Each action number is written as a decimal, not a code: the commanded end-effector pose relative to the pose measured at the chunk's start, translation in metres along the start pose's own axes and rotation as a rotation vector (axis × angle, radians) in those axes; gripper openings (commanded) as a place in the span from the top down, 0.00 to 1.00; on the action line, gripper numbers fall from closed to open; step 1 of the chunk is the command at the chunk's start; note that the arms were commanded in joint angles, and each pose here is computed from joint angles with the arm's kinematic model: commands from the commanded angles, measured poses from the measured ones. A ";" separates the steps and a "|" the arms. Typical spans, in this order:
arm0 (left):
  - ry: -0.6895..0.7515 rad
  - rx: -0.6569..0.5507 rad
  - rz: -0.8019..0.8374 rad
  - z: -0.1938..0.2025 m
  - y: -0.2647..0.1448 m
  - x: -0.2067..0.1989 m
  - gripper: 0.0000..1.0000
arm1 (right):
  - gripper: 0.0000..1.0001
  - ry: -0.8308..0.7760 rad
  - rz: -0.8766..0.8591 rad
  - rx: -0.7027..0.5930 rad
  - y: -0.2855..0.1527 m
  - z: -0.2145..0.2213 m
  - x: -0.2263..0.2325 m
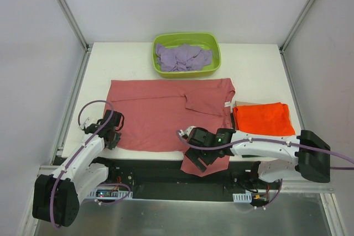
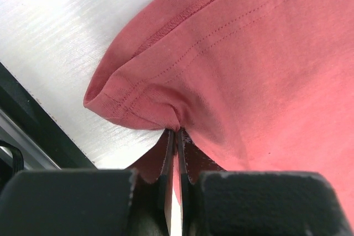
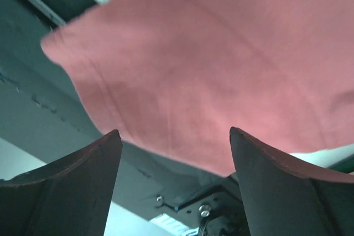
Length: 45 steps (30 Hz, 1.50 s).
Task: Fold and stack the t-shirts
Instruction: Grap the side of the flattened tshirt closest away from the robot with both arms, then fold the other side of the tshirt into a rectangle
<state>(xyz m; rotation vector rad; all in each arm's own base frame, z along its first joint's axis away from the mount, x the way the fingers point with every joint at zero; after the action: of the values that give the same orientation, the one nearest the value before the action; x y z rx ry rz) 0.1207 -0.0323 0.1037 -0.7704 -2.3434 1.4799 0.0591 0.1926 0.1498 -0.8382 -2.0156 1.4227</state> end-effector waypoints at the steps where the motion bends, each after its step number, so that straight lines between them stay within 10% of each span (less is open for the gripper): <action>1: 0.028 -0.012 0.024 -0.001 -0.002 -0.001 1.00 | 0.21 0.070 0.024 0.158 -0.005 0.031 0.005; 14: 0.039 -0.020 0.028 0.001 -0.001 0.002 1.00 | 0.34 0.018 0.046 0.212 0.026 0.025 0.022; 20: 0.037 -0.021 0.028 0.000 -0.001 0.002 1.00 | 0.73 0.028 0.113 0.160 0.021 0.021 0.016; 26: 0.036 -0.034 0.046 -0.004 -0.005 -0.002 1.00 | 0.92 0.040 0.150 0.120 0.009 0.015 0.007; 45: 0.003 -0.129 0.096 -0.037 -0.030 -0.035 1.00 | 0.94 0.195 0.332 -0.141 -0.033 -0.068 -0.060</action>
<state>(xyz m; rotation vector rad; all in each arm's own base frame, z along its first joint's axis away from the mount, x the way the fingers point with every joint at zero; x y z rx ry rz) 0.1466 -0.0349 0.1372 -0.9221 -2.4005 1.4330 0.1204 0.1799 0.1770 -1.2467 -1.8456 1.3333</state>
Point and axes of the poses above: each gripper's point midway between its finger pads, its own y axis out along the fingers, its own x axis along the line the jaws close on, z = x × y, the point moved 10 cm from there along -y, back along the fingers, and after that the axes turned 8 degrees about y, right-handed, at the moved point
